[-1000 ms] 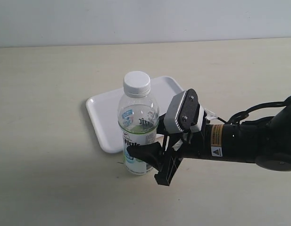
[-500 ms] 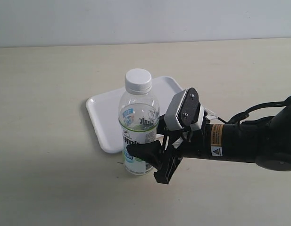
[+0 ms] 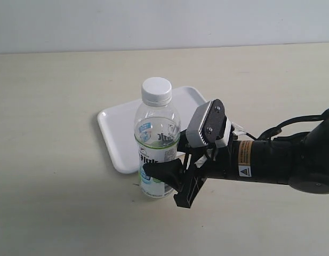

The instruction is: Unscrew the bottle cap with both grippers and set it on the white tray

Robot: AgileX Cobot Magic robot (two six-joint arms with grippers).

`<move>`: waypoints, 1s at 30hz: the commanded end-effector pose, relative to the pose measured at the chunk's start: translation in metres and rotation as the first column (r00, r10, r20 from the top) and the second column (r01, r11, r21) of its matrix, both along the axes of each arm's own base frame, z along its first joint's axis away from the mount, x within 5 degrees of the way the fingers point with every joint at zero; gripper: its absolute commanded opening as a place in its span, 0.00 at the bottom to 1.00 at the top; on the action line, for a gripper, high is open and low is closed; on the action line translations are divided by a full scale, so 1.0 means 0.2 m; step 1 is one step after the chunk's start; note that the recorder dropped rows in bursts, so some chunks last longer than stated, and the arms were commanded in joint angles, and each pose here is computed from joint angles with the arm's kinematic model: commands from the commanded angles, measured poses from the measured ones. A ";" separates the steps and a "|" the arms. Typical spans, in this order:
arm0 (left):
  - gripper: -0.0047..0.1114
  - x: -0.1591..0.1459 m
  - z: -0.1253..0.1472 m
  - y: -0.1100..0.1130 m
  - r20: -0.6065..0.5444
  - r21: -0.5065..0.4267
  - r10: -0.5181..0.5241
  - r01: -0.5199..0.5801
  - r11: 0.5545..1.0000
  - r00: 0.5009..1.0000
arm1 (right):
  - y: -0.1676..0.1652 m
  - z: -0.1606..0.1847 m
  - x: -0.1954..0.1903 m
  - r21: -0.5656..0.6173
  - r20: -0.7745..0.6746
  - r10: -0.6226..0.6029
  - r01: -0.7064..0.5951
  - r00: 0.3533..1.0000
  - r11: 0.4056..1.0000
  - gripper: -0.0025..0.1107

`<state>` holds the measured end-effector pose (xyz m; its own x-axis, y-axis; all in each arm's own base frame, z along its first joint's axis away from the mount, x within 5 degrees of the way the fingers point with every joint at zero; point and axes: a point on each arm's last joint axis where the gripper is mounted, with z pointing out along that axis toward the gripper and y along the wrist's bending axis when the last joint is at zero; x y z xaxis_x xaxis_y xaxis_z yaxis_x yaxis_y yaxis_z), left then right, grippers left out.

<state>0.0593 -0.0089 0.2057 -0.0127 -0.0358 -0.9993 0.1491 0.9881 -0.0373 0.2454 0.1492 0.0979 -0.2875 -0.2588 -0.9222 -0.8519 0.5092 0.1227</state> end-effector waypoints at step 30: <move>0.04 -0.01 0.14 -0.04 0.230 -0.464 -0.095 0.195 0.864 0.969 | 0.00 -0.01 0.02 -0.023 -0.005 -0.008 0.008 1.000 1.000 0.02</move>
